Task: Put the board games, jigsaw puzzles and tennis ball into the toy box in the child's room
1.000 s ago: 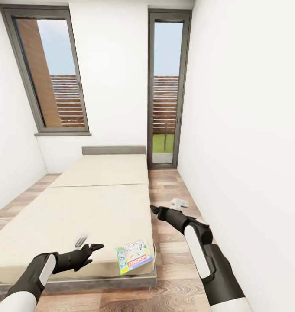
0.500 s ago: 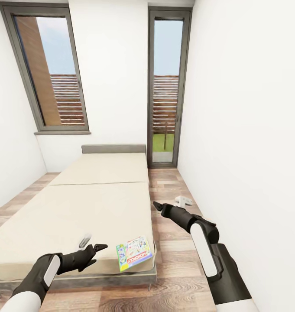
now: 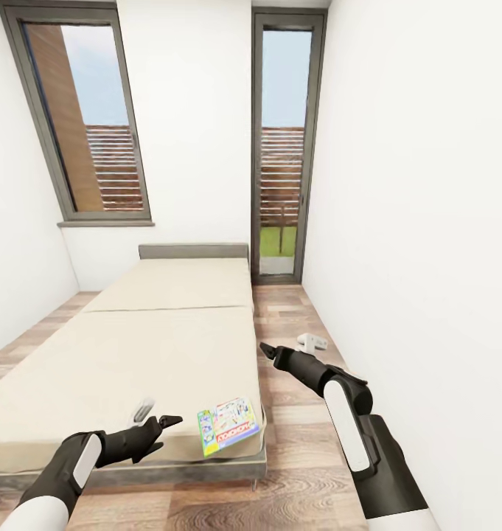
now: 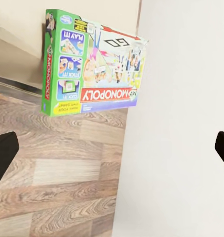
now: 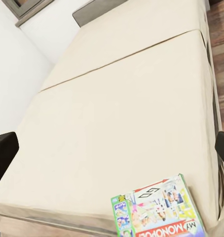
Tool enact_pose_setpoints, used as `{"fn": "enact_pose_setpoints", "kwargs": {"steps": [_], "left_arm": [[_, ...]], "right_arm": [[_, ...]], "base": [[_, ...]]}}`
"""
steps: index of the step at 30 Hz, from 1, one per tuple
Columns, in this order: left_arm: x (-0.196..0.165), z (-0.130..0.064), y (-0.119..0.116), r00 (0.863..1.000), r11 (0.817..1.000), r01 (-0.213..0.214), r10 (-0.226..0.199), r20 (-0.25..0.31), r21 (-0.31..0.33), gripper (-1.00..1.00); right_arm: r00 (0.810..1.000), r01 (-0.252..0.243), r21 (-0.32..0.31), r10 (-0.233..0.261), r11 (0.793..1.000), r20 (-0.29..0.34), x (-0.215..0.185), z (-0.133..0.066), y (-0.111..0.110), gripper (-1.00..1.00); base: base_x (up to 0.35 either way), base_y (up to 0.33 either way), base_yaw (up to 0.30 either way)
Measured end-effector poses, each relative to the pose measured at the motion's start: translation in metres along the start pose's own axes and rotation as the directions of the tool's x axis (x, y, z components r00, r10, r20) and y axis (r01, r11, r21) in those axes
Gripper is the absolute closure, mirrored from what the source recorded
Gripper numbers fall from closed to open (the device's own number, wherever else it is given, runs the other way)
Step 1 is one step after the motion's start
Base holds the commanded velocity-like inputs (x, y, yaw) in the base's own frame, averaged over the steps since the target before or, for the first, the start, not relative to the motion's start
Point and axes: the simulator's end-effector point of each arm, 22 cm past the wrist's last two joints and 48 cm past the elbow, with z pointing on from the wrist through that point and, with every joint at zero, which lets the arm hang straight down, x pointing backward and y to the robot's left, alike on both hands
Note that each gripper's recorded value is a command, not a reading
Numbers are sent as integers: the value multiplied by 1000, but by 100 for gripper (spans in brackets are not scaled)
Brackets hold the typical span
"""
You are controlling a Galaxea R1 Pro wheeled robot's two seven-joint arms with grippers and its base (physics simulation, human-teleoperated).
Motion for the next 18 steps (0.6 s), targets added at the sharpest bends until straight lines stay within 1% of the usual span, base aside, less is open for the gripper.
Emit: {"fn": "enact_pose_setpoints", "kwargs": {"steps": [12, 13, 18], "left_arm": [[9, 14, 16, 1000, 1000, -7, 7, -1, 3, -100], [10, 15, 17, 1000, 1000, -7, 7, -2, 3, -100], [14, 21, 25, 1000, 1000, -9, 9, -2, 4, -100]], "right_arm": [[1000, 2, -15, -2, 1000, 3, 18, 3, -7, -100], [1000, 2, -22, -2, 1000, 3, 19, 3, -6, -100], [1000, -5, -117, 5, 993, 3, 28, 2, 9, -100]], "base": [[0, 0, 0], [0, 0, 0], [0, 0, 0]]}}
